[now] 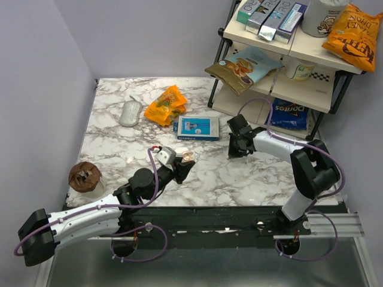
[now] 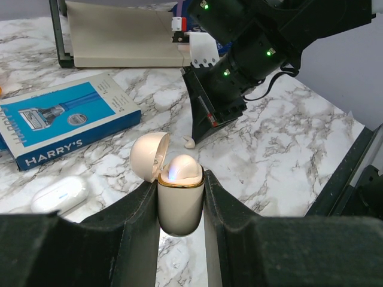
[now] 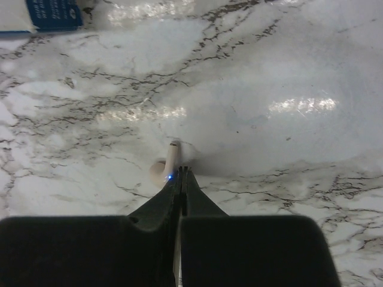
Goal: Insert the wireless bluetooth earbuds into the charging case
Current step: Adjust the earbud at the center of the board.
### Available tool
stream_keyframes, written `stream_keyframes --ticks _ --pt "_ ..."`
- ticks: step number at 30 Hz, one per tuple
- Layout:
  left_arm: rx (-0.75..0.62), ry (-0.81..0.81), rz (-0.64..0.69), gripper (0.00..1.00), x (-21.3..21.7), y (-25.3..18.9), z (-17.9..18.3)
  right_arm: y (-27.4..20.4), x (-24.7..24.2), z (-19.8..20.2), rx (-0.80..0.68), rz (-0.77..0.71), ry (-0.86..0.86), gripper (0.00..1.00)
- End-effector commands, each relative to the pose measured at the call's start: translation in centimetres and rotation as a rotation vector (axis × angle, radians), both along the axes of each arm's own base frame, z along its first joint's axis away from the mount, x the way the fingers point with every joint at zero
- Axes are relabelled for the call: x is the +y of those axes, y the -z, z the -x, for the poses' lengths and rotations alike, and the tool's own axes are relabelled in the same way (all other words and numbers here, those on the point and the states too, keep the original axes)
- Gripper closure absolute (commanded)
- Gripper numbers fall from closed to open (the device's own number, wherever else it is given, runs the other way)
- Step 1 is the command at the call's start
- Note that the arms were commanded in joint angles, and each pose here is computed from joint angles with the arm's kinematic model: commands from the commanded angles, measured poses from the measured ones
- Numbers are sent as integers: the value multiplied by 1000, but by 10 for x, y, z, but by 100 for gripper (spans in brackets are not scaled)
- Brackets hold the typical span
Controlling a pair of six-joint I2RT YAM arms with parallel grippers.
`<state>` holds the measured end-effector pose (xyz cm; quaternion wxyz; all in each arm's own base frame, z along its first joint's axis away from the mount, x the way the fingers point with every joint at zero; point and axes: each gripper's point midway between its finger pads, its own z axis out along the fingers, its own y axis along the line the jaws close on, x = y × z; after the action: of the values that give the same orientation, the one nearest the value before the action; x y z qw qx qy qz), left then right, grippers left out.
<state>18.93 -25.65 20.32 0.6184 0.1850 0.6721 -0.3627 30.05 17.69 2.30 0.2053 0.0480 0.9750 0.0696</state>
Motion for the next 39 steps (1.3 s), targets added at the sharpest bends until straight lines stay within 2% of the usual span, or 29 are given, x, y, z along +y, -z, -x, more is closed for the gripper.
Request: stream_keyframes --ticks 1,4,9,19,29,39 --pt "-8 -15 7 100 1 1 -2 -10 18 -9 -9 -60 -44 91" --pt "-10 -16 1 100 0 1 -3 -23 11 -6 -37 -40 -54 87" --pt "-16 -19 1 100 1 1 -3 -54 -5 -16 -166 19 -76 79" --pt "-13 -7 -4 100 -1 1 -1 -37 10 -50 -109 108 -188 88" --pt "-11 0 0 100 -2 2 -1 -16 8 -46 -56 124 -213 89" --pt "2 6 8 100 -4 6 1 -2 17 -32 -13 68 -244 89"
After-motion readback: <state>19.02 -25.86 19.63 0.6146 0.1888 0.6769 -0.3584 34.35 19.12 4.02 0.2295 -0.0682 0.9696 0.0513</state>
